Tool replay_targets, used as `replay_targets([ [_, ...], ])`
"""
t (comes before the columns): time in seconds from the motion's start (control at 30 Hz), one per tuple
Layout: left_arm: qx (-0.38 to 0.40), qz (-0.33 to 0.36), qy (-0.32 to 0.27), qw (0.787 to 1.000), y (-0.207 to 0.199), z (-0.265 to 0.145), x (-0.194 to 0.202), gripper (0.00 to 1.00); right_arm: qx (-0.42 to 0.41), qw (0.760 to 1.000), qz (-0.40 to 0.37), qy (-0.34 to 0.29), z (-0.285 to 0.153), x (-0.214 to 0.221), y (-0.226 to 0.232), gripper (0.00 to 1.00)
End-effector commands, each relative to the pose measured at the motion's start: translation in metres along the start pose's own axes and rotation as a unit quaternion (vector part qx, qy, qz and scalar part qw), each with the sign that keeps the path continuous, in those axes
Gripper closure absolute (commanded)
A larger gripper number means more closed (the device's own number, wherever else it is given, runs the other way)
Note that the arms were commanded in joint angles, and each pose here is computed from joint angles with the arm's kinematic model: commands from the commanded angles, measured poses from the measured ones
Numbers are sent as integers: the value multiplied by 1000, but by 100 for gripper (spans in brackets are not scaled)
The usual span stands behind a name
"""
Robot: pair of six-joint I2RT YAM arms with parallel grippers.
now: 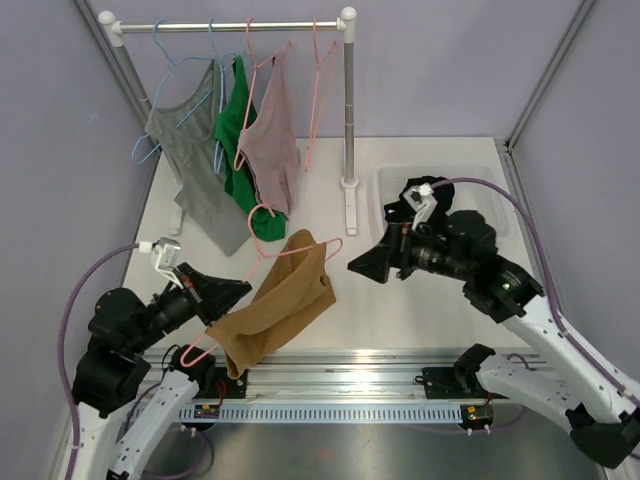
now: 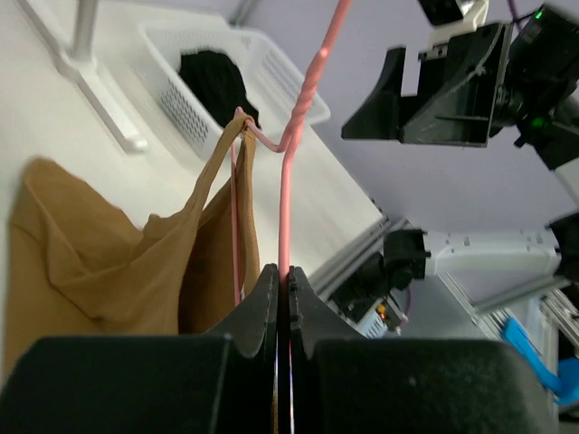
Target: Remove the tank top from the hanger
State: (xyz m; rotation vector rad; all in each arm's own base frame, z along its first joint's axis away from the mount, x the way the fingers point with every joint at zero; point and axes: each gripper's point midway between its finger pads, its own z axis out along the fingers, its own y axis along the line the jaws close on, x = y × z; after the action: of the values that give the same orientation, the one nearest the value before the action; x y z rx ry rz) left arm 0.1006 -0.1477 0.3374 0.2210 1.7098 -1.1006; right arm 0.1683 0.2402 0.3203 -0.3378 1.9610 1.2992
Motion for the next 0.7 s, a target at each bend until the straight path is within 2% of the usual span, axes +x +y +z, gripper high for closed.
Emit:
replay_targets([
  [0.0, 65, -52, 13, 996, -14, 10, 12, 100, 75, 996, -9, -50, 37, -9, -11, 7],
  [0.17, 61, -83, 29, 994, 5, 31, 28, 100, 165, 983, -11, -77, 76, 6, -39, 11],
  [0.27, 49, -92, 22, 994, 11, 35, 27, 100, 195, 979, -15, -65, 92, 20, -54, 16],
  [0.5, 37, -116, 17, 992, 22, 41, 35, 100, 208, 977, -13, -45, 126, 35, -70, 24],
  [0.53, 40, -116, 18, 992, 21, 41, 35, 100, 207, 977, -13, -43, 130, 36, -71, 27],
  [0.6, 40, -118, 17, 992, 21, 41, 34, 100, 212, 976, -14, -35, 136, 41, -76, 39],
  [0.67, 36, -116, 15, 992, 23, 41, 34, 100, 216, 976, -14, -31, 140, 45, -81, 44],
])
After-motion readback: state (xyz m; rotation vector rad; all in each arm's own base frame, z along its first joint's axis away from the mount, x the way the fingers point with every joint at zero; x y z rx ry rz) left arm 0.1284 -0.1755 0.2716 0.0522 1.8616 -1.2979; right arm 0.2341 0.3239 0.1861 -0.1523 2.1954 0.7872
